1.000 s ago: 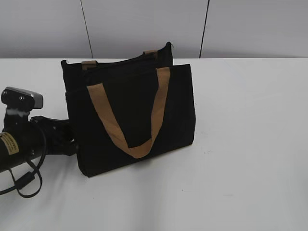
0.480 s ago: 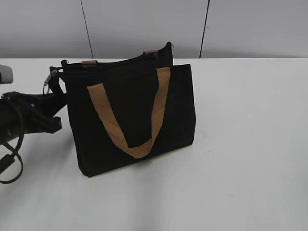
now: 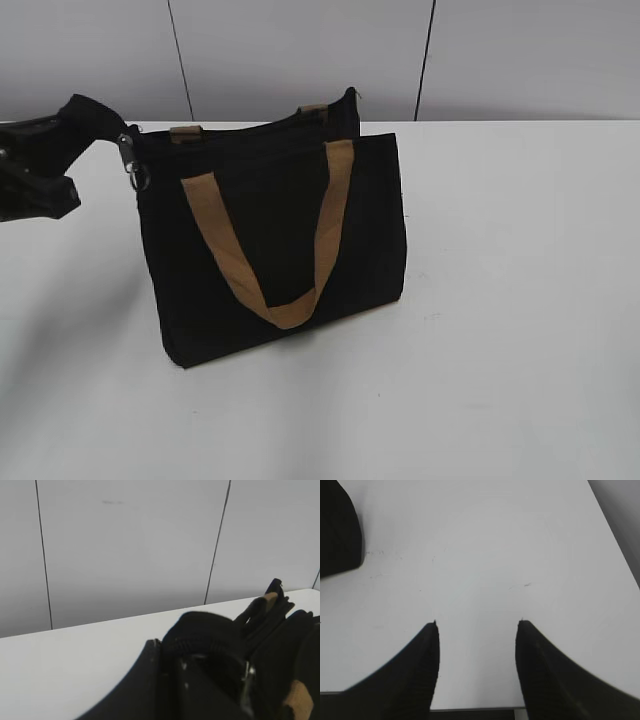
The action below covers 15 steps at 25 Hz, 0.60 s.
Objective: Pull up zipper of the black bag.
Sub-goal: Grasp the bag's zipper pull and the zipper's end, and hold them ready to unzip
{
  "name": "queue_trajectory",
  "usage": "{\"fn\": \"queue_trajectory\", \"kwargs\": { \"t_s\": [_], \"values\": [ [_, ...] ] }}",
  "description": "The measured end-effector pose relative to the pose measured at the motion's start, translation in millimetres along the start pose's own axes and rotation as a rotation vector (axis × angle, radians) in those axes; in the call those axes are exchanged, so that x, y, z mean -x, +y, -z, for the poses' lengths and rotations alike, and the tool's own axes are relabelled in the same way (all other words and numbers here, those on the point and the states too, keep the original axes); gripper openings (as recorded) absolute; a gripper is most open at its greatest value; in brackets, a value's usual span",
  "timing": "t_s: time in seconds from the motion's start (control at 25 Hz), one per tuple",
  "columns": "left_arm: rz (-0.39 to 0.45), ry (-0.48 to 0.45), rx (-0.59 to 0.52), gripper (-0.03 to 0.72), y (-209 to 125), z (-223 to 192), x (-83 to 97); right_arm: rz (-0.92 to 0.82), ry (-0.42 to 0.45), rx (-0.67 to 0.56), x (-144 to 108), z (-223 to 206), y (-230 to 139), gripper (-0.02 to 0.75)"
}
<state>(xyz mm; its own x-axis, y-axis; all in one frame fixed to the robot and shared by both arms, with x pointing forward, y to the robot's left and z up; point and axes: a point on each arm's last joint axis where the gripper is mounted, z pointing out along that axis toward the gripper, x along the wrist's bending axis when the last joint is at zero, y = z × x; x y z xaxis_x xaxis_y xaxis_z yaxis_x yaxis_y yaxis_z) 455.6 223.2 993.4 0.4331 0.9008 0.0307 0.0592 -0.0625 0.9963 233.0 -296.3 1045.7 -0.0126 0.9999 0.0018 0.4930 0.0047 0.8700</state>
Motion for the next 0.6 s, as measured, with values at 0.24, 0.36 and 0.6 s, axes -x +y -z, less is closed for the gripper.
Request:
{"fn": "queue_trajectory", "kwargs": {
  "t_s": [0.24, 0.36, 0.6],
  "values": [
    [0.033, -0.004, 0.031, 0.023, 3.1, 0.3, 0.3, 0.000, 0.000, 0.000, 0.0, 0.0, 0.0, 0.389],
    [0.061, -0.010, 0.070, 0.023, 6.7, 0.5, 0.7, 0.000, 0.000, -0.001, 0.0, 0.0, -0.1, 0.389],
    [0.127, -0.021, 0.106, 0.023, 10.4, 0.4, 1.2, -0.016, 0.032, 0.001, -2.9, 0.1, 0.1, 0.389]
  ]
}}
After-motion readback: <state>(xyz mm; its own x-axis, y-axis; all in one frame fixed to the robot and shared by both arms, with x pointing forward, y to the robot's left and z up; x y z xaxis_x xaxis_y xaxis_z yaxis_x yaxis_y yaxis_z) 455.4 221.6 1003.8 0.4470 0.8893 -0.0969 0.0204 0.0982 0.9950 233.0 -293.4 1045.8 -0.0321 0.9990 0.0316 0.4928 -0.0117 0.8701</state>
